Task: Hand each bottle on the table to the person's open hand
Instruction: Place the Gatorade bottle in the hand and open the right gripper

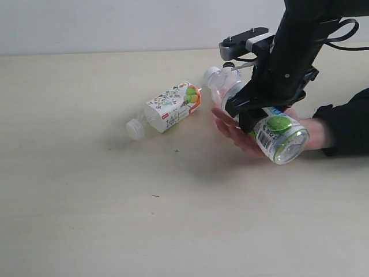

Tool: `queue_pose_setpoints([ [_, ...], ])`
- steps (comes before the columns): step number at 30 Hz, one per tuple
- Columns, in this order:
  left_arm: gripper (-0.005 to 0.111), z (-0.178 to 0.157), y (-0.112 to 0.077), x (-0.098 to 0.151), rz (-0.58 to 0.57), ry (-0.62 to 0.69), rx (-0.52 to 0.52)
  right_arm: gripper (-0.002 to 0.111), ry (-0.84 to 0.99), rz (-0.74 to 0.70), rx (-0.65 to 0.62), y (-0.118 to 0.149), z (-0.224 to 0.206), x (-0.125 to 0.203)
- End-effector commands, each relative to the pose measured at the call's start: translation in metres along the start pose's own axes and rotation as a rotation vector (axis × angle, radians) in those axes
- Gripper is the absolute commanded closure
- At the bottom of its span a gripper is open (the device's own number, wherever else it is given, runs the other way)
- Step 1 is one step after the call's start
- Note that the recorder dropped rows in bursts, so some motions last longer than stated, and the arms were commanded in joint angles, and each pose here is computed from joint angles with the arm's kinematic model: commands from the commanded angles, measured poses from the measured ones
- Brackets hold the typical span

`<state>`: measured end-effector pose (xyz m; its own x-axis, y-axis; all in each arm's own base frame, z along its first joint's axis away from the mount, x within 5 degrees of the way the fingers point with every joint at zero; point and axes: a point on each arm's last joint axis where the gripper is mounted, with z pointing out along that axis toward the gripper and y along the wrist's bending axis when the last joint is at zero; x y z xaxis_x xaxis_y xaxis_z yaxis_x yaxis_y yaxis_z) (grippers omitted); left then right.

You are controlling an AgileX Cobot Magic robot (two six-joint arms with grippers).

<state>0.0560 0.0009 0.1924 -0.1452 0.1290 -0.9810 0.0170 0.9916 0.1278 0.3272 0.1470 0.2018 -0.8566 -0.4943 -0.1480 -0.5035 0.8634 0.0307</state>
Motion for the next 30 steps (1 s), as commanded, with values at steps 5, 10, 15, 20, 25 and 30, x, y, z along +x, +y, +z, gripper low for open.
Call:
queue_pose_setpoints([
  [5, 0.106, 0.000, 0.000, 0.000, -0.005, -0.004, -0.002, 0.052, 0.051, 0.025, -0.001, -0.003, 0.014, 0.001],
  [10, 0.106, 0.000, 0.000, 0.000, -0.005, -0.004, -0.002, 0.030, 0.033, 0.021, 0.002, -0.002, 0.012, 0.000],
  [15, 0.106, 0.000, 0.000, 0.000, -0.005, -0.004, -0.002, 0.019, -0.004, 0.020, 0.007, -0.002, 0.005, -0.001],
  [20, 0.106, 0.000, 0.000, 0.000, -0.005, -0.004, -0.002, 0.019, -0.076, 0.013, 0.015, -0.001, -0.018, -0.001],
  [25, 0.106, 0.000, 0.000, 0.001, -0.005, 0.003, -0.001, 0.019, -0.193, 0.008, 0.028, 0.001, -0.056, 0.005],
  [30, 0.106, 0.000, 0.000, 0.001, -0.005, 0.003, -0.001, 0.020, -0.327, 0.002, 0.042, 0.006, -0.105, 0.026],
])
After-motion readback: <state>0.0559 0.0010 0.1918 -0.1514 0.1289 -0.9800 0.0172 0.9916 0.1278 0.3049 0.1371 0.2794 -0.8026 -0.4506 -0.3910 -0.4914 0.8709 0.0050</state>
